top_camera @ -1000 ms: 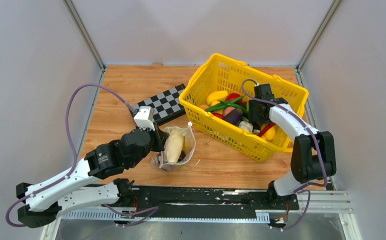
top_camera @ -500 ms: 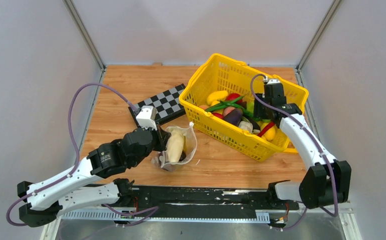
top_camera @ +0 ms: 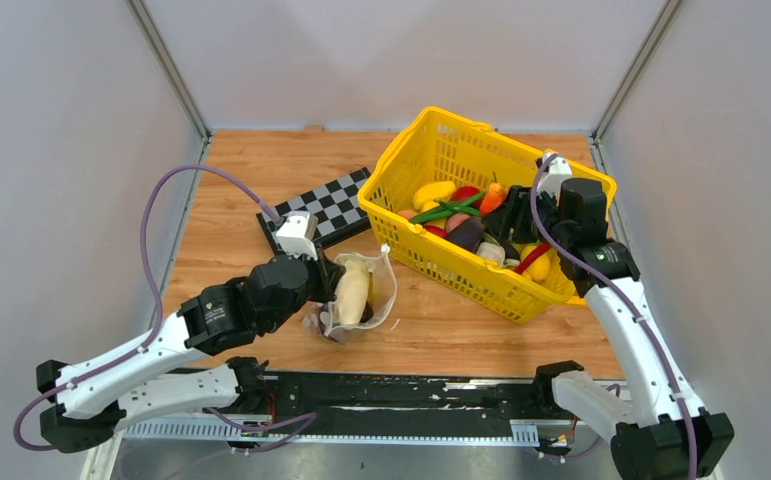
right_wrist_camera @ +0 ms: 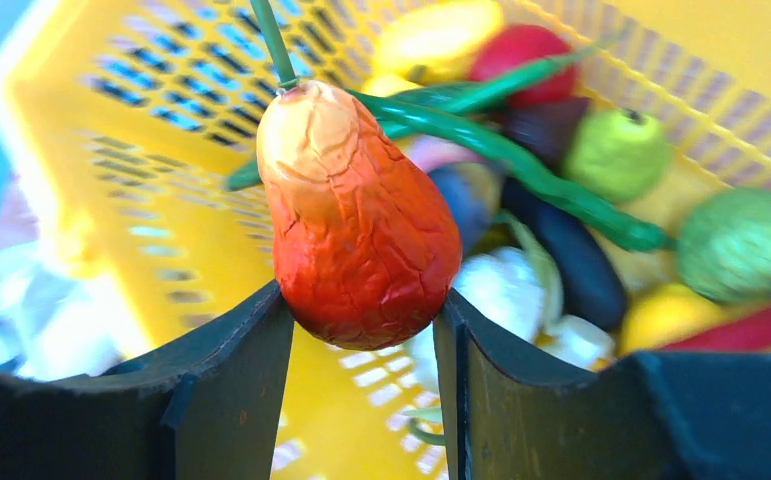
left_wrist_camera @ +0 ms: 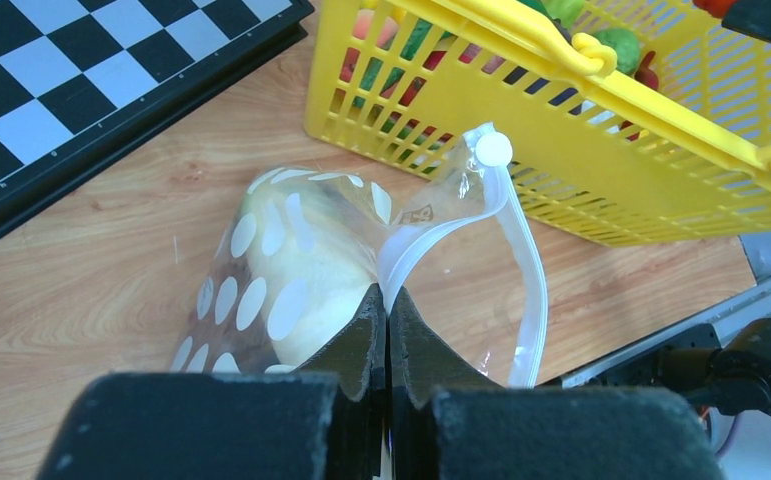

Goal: Place the food in the zip-top bag and seal the zipper
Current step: Place the fake fruit in the zipper food storage bag.

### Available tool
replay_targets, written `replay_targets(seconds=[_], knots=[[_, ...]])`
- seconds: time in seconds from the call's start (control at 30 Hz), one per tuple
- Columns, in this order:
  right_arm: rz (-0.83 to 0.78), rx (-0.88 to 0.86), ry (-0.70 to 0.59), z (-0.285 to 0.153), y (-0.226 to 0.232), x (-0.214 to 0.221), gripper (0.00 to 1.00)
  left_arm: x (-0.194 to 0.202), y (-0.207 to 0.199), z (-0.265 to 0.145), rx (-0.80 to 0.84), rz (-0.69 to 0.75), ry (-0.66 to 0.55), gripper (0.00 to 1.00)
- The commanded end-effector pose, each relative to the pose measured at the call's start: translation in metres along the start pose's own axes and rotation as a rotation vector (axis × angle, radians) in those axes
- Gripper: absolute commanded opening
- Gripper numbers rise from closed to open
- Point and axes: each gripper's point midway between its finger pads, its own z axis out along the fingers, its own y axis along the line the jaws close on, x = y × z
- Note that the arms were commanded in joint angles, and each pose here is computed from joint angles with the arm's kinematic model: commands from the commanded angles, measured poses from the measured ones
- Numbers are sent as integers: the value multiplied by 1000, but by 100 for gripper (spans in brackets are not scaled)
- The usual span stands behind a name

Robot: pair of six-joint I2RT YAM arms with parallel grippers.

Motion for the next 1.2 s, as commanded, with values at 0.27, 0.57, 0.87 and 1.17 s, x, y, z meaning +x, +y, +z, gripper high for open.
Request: replay_targets(seconds=[0.27,0.57,0.87,1.17], knots=[[-66,-694,-51,-63,131,-18,38,-15,-16,1,58,-36,-44,0],[-239,-841,74,-74,179,18,38,-14,-21,4,69,-36,-34,0],[-408,-906,208,-71,212,62,38,-15,-21,3,70,-43,-38,0],[-489,-749,352,-29,213,98,40,-19,-22,-1,83,-59,-49,0]])
